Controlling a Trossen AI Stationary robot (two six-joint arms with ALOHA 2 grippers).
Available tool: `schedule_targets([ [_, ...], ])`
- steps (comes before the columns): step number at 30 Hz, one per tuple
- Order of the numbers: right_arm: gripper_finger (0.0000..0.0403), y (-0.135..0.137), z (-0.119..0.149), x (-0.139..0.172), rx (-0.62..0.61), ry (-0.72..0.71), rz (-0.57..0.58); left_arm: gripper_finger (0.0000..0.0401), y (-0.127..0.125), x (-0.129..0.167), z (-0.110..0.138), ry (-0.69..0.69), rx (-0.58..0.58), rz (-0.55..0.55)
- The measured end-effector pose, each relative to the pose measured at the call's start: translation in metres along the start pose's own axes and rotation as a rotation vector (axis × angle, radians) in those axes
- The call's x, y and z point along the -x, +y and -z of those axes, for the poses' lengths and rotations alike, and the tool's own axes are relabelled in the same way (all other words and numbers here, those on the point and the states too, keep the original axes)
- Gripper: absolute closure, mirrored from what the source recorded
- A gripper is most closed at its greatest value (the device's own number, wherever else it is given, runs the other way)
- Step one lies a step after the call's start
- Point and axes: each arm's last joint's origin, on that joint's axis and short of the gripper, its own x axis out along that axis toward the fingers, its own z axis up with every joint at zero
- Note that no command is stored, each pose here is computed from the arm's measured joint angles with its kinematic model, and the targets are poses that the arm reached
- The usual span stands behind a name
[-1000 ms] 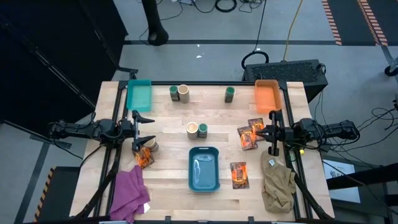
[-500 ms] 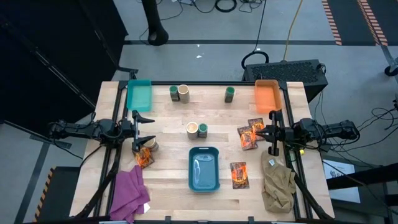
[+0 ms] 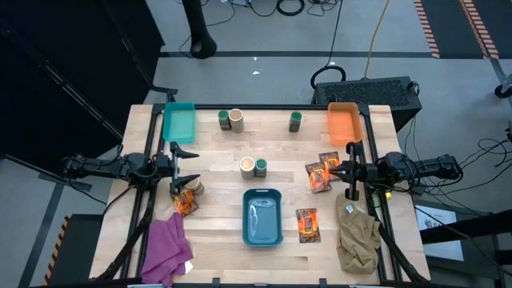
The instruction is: Sort spices by type
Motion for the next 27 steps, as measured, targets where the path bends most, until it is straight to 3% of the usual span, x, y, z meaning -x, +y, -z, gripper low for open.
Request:
schedule_targets([
  [21,0.0403,0.0,0.0,0.0,0.0,0.0,0.0,0.0052,0.0,0.0,-0.004,-0.041,0.01,-0.011],
  [23,0.0403,0.0,0.0,0.0,0.0,-0.001,0.0,0.0052,0.0,0.0,-0.005,-0.053,0.063,0.018],
  [25,0.0403,0.0,0.0,0.0,0.006,-0.002,0.001,0.0052,-0.002,0.0,-0.007,-0.072,0.208,0.082],
  [27,0.0403,-0.001,-0.001,0.0,0.012,-0.005,0.018,0.0052,-0.002,0.001,-0.014,-0.136,0.281,0.107],
])
